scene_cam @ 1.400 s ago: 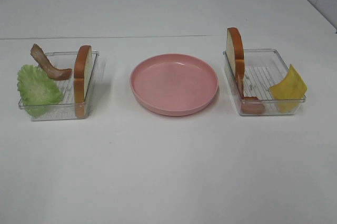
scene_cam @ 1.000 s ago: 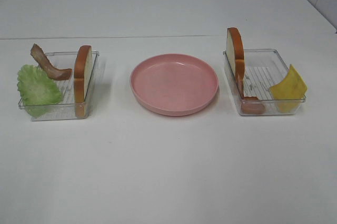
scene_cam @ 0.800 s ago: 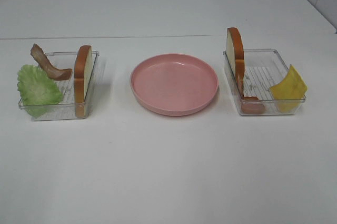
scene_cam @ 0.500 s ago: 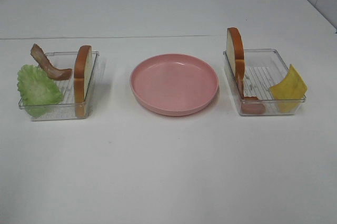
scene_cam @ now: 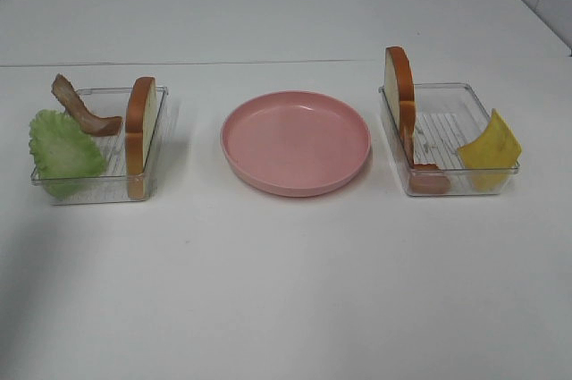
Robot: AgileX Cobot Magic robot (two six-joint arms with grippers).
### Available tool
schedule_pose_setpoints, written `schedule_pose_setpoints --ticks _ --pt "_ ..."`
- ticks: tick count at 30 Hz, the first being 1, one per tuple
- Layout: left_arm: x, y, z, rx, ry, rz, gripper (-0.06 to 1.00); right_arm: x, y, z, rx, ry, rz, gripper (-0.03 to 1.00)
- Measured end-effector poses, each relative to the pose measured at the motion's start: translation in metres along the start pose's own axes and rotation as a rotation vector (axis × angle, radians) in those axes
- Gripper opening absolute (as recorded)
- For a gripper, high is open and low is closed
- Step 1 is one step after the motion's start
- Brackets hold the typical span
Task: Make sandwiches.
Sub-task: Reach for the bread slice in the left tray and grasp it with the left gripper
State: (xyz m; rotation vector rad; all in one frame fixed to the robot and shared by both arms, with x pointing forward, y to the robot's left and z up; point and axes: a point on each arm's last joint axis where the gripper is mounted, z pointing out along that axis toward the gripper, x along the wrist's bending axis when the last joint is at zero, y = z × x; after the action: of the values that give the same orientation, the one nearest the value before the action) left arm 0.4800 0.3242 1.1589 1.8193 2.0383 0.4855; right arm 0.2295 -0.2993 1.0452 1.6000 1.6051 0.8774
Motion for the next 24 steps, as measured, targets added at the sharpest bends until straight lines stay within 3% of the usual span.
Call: schedule_pose_setpoints --ticks 5,7,8,11,14,16,17,19,24 --pt "-0.027 0.024 0.036 0.084 -0.038 0.052 0.98 0.0 0.0 0.0 0.0 0.0 0.0 0.98" --pt "-0.057 0.036 0.062 0.138 -0.07 0.09 0.98 0.0 0.0 0.0 0.0 0.0 0.0 0.98" --pt "-0.057 0.036 0.062 0.138 -0.07 0.09 0.98 0.0 0.0 0.0 0.0 0.0 0.0 0.98" --pt "-0.105 0.05 0.105 0.217 -0.101 0.125 0.98 0.0 0.0 0.0 0.0 0.0 0.0 0.98" --pt "-0.112 0.052 0.111 0.228 -0.103 0.126 0.98 0.0 0.0 0.0 0.0 0.0 0.0 0.98" --pt "-0.136 0.055 0.134 0.265 -0.108 0.138 0.98 0.0 0.0 0.0 0.0 0.0 0.0 0.98" --pt "-0.136 0.055 0.134 0.265 -0.108 0.138 0.98 0.0 0.0 0.0 0.0 0.0 0.0 0.98" --pt "-0.162 0.06 0.161 0.294 -0.114 0.156 0.98 0.0 0.0 0.0 0.0 0.0 0.0 0.98" --pt "-0.178 0.065 0.186 0.309 -0.116 0.162 0.98 0.0 0.0 0.0 0.0 0.0 0.0 0.98"
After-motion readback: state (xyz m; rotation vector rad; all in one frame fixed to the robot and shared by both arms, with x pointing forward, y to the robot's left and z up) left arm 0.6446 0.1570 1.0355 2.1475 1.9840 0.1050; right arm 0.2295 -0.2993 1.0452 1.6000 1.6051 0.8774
